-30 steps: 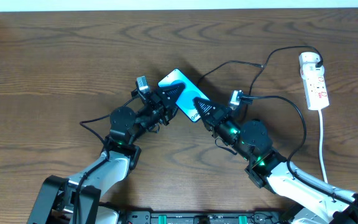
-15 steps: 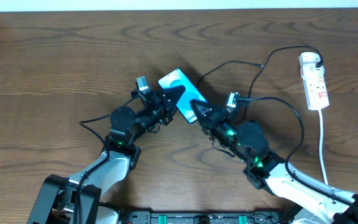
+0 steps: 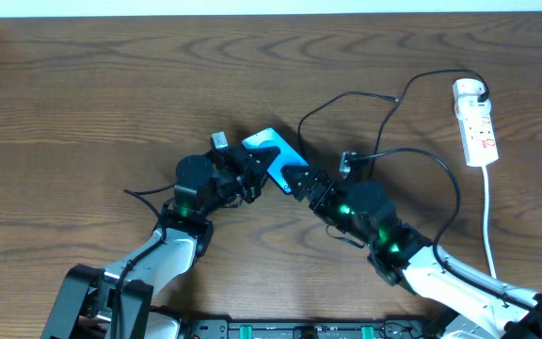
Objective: Plug charger to phone and switch on socket
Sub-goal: 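Hold the phone upright with the left gripper and open the right gripper, then move the right gripper to the black charger cable and grasp its plug end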
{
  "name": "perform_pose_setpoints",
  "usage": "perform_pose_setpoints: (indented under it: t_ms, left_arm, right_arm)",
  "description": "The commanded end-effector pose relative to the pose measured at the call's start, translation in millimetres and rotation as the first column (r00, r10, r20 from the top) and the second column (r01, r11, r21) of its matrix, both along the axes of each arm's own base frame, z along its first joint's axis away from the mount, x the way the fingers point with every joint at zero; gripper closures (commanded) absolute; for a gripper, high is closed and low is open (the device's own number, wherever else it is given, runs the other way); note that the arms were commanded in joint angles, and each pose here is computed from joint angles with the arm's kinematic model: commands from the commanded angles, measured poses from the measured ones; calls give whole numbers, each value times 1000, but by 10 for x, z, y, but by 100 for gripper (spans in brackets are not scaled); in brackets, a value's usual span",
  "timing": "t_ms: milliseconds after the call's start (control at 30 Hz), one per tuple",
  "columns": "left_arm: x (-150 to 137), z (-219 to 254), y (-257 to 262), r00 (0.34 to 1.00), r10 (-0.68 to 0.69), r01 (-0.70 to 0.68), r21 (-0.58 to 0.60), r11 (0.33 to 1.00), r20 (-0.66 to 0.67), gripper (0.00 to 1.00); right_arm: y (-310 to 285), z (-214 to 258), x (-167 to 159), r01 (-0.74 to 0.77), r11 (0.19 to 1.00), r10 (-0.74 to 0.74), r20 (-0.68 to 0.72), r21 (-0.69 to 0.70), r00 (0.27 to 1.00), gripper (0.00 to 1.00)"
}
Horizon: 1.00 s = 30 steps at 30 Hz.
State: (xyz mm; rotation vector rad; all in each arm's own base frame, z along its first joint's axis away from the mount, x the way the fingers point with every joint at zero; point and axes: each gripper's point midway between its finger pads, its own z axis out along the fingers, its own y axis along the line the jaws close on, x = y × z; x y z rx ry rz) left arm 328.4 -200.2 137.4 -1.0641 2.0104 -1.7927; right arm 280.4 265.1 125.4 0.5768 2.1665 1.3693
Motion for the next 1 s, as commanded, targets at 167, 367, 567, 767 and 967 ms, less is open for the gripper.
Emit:
perform_pose_setpoints:
  t_ms: [167,367,567,767,967]
  left_arm:
    - [85,54,162,994,38,-47,-87,995,-100,92]
    - [171,103,424,990,61,-78,-134,988,-130,92]
    - [96,150,399,994,-15,0,-141,990,-105,93]
    - [-55,185,292,990,-140,140,-83,987,4,93]
    - [-72,190,281,987,-157,159,-63,985,33,92]
  right_arm:
    - [-174,-3,149,19,997,-13,79,-70,997,1]
    - [-421,-182,258,141,977,-135,53,-157,989,1]
    - [-697,-162,432,269,912,-213,205,-308,955,4]
    - [-603,96,479,205,902,-73,333,-380,940,1]
    - [-705,274,569,156,849,-75,178,-506,981,1]
